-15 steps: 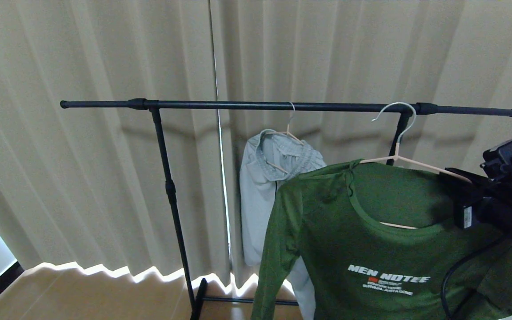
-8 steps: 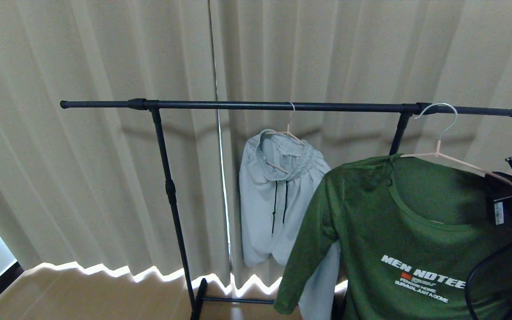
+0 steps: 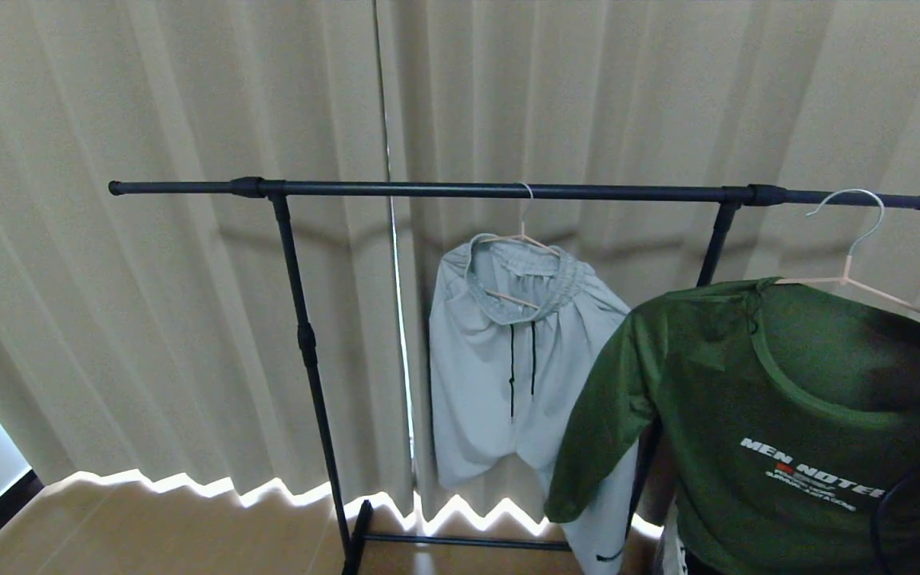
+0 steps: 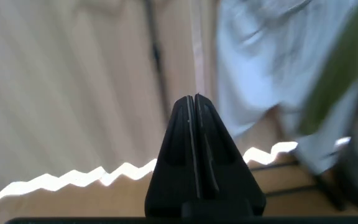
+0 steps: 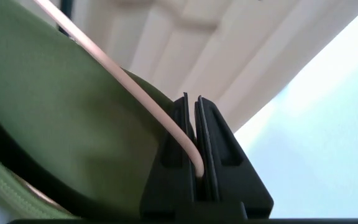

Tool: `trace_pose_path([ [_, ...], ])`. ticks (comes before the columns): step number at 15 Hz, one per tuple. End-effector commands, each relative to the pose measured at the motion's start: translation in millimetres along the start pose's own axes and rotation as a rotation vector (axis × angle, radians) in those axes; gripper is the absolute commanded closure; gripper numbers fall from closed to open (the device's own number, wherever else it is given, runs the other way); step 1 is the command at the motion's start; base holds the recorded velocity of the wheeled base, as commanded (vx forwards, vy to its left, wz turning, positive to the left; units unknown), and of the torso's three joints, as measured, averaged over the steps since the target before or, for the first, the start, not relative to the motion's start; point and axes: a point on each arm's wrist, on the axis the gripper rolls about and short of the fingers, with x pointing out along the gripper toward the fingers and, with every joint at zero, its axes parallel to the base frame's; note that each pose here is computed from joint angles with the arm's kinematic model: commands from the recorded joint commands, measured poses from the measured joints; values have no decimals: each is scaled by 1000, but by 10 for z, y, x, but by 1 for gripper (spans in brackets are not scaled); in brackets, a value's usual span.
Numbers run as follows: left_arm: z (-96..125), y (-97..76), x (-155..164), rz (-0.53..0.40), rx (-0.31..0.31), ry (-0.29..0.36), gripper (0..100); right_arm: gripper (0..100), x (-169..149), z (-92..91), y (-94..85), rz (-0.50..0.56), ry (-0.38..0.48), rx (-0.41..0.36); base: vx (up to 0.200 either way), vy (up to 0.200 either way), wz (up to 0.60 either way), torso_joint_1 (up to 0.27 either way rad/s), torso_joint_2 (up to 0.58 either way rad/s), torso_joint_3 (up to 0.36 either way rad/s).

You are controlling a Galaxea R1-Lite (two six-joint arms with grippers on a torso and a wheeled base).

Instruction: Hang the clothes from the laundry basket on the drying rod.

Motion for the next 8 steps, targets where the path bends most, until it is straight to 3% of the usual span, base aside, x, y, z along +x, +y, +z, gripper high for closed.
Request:
trace_pose_path([
  [1,-10,-7,-32,19,5,-36,100,100,-12,-35,3,1,12,-2,0,0,0,0,0,0],
  [3,-14,-6,-33,32,-31,-33,100,100,-39,-43,1,0,7,1,0,0,0,0,0,0],
  [5,-12,-5,-33,29,-14,-35,100,100,-56,-30,-9,-4,0,3,0,0,0,0,0,0],
  [8,-12,-6,-33,28,-6,-35,100,100,-78,-22,-17,-5,-7,4,0,-200,0,-1,1,7],
])
